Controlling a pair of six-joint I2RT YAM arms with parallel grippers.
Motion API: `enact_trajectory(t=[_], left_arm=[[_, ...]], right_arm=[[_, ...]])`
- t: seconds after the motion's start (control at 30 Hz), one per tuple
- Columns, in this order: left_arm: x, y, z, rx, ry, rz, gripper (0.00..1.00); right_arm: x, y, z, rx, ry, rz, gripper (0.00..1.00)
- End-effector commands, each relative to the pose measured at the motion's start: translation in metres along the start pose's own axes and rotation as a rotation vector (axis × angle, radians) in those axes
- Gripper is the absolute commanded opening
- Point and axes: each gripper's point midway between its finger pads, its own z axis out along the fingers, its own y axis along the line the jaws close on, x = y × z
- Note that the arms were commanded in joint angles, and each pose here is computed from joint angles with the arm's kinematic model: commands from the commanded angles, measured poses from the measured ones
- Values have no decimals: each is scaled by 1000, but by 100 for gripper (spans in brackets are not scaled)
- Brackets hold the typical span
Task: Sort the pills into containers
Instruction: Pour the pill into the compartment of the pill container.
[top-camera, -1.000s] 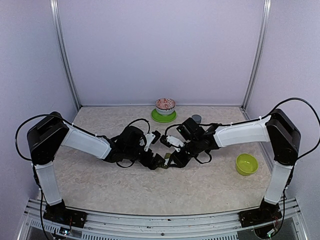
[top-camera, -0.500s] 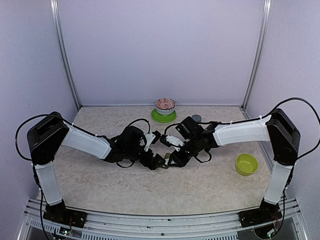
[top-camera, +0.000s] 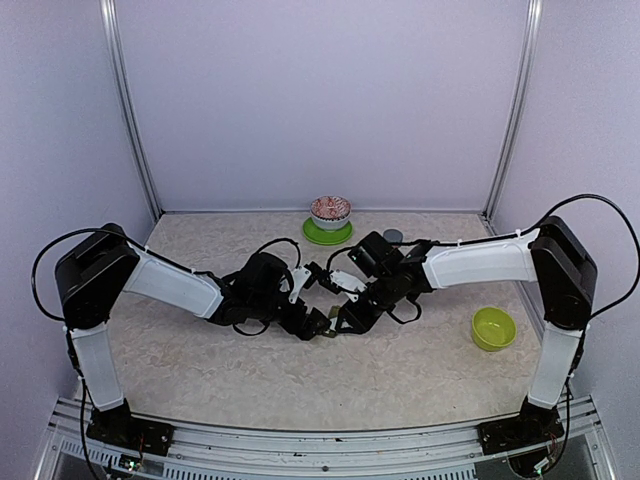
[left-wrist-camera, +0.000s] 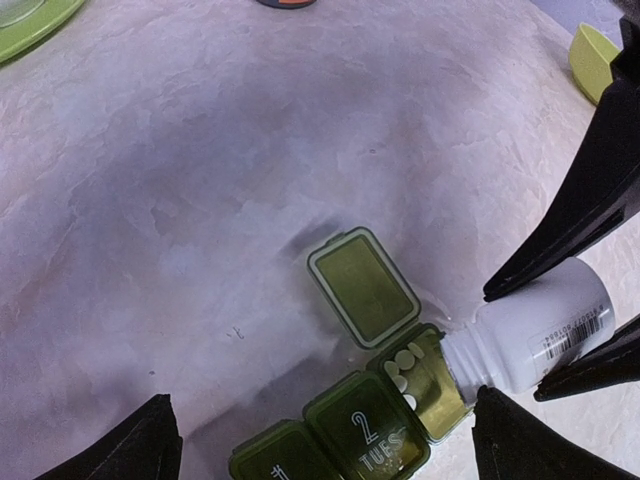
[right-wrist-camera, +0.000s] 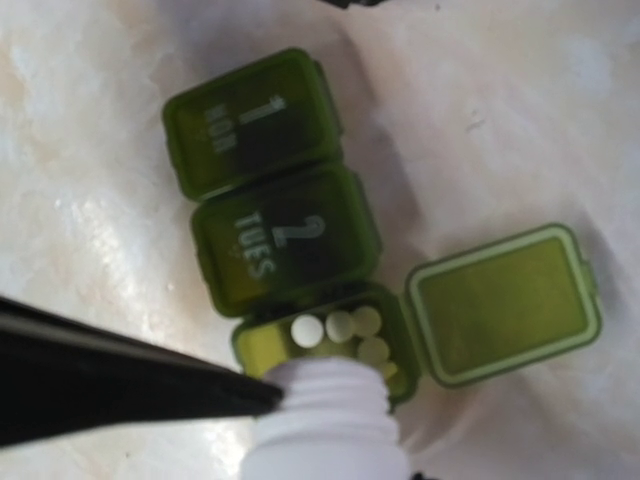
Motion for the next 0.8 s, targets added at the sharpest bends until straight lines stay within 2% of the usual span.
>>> enact_trajectory(t=[0.0,0.77], left_arm=[[-5,1,6,-10,-7,10,99],[-4,1,6,-10,-3,9,99]], right_arm=[[-30,26,-4,-74,-83,-51,24],[-33,29,-6,-78,-54,-44,24]])
